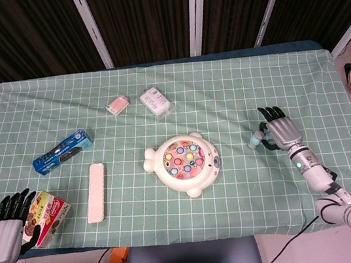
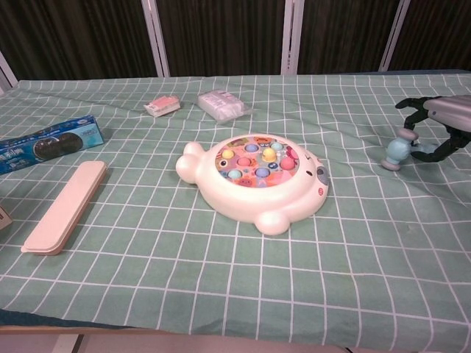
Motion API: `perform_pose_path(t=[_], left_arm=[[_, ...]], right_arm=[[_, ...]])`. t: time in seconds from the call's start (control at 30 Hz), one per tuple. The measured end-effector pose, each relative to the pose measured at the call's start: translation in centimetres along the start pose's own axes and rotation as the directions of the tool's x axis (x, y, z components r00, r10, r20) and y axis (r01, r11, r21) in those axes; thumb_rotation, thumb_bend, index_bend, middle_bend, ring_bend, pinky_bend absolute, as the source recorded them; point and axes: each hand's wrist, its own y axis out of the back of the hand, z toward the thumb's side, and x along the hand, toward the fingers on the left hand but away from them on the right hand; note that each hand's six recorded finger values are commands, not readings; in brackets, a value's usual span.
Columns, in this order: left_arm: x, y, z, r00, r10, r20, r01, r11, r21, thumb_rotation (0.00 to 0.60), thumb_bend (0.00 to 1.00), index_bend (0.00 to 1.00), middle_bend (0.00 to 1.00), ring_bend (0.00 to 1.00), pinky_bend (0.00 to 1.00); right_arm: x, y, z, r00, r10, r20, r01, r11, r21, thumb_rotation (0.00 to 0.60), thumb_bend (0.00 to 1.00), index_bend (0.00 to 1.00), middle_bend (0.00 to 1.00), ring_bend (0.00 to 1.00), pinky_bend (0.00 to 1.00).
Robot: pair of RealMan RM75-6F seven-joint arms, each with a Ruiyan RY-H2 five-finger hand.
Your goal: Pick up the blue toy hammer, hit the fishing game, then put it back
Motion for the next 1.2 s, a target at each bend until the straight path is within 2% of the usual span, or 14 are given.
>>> perform_pose_path(t=[0.1, 0.2, 0.37, 0.53, 1.2], left_arm=[[0.0, 0.01, 0.01, 1.0, 0.001, 0.001, -0.001, 1.0, 0.0, 0.6, 0.42, 0.0, 0.04, 0.02, 0.04], [-0.03, 0.03, 0.0, 1.0, 0.001, 0.002, -0.001, 1.0, 0.0, 0.6, 0.42, 0.0, 0.04, 0.02, 0.04], [-0.07, 0.04, 0.03, 1.0, 0.002, 0.003, -0.002, 1.0, -0.001, 0.6, 0.42, 0.0, 0.04, 0.02, 0.04], [-0.1, 0.05, 0.03, 1.0, 0.003, 0.004, -0.003, 1.0, -0.002, 0.6, 0.42, 0.0, 0.04, 0.02, 0.04], [-0.1, 0.02, 0.06, 1.0, 0.001, 0.006, -0.001, 1.0, -0.003, 0.6, 0.42, 0.0, 0.04, 0.02, 0.04]], right_arm=[[0.0, 0.0, 0.0, 1.0, -0.003, 0.001, 0.003, 1.0, 0.003, 0.6, 0.53, 0.69, 0.19, 0.05, 0.05], [0.01, -0.02, -0.07, 1.0, -0.005, 0.006, 0.005, 1.0, 0.006, 0.6, 0.54, 0.71, 0.24, 0.13, 0.1], [0.05, -0.24, -0.1, 1.0, 0.002, 0.009, -0.002, 1.0, 0.011, 0.6, 0.54, 0.74, 0.41, 0.34, 0.31], [0.05, -0.45, 0.03, 1.0, 0.008, 0.01, -0.008, 1.0, 0.015, 0.6, 0.55, 0.78, 0.51, 0.51, 0.5], [0.13, -0.74, 0.21, 0.999, -0.018, 0.027, 0.016, 0.998, 0.057, 0.6, 0.55, 0.91, 0.63, 0.68, 0.7]])
